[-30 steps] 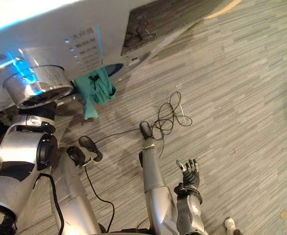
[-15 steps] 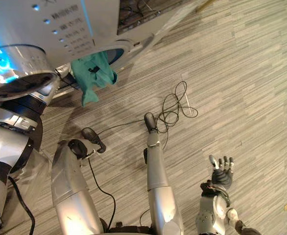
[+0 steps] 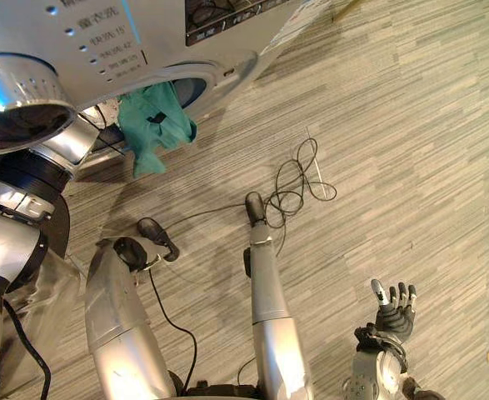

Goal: Pick up the laundry basket with both hands and put the clothes into the washing machine.

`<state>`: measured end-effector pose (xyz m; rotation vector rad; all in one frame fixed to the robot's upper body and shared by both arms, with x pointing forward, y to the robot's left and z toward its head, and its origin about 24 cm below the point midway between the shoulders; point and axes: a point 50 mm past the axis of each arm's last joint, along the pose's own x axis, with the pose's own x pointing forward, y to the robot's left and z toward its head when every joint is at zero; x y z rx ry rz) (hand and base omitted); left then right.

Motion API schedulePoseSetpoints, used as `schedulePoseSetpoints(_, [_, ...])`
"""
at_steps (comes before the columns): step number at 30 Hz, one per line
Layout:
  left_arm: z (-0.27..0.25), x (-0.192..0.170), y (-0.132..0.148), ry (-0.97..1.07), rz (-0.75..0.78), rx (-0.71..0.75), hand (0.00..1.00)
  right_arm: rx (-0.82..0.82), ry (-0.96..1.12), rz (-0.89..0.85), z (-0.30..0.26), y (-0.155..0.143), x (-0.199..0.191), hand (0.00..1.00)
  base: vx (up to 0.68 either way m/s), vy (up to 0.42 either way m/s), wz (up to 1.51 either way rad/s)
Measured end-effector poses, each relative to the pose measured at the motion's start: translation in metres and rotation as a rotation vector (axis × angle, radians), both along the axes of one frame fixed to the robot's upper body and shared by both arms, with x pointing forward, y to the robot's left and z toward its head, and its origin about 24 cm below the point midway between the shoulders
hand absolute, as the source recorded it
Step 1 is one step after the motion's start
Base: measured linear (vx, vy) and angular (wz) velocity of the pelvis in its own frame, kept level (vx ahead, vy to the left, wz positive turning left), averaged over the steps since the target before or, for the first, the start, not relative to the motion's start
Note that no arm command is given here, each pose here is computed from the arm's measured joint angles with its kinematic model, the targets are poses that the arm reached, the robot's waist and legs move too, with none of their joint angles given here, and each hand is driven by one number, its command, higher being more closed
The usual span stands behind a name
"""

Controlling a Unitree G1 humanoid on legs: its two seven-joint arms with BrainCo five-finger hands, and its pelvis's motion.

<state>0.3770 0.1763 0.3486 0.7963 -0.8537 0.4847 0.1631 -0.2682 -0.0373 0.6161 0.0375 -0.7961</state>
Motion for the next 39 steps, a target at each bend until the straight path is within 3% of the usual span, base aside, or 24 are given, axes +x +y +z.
schedulePoseSetpoints(15, [0.016,0.0,0.06,0.06,-0.088,-0.506,0.0,0.104,0.079,0.139,-0.024,0.038,0.004,0.0,0.02,0.036,0.05])
schedulePoseSetpoints(24, [0.013,-0.001,0.069,0.033,-0.143,-0.676,0.0,0.151,0.083,0.182,-0.029,0.049,0.005,0.0,0.04,0.032,0.13])
schedulePoseSetpoints(32, [-0.047,-0.035,0.066,-0.138,-0.202,-0.852,0.0,0.128,0.058,0.19,-0.021,0.053,0.01,0.0,0.07,-0.024,0.3])
schedulePoseSetpoints(36, [-0.119,-0.046,0.043,-0.034,-0.133,-0.958,0.0,0.089,-0.004,0.193,-0.007,0.053,0.018,0.0,0.13,-0.053,0.45])
schedulePoseSetpoints(39, [-0.144,-0.054,0.032,0.021,-0.099,-0.976,0.0,0.052,-0.022,0.188,0.0,0.051,0.02,0.0,0.12,-0.057,0.32])
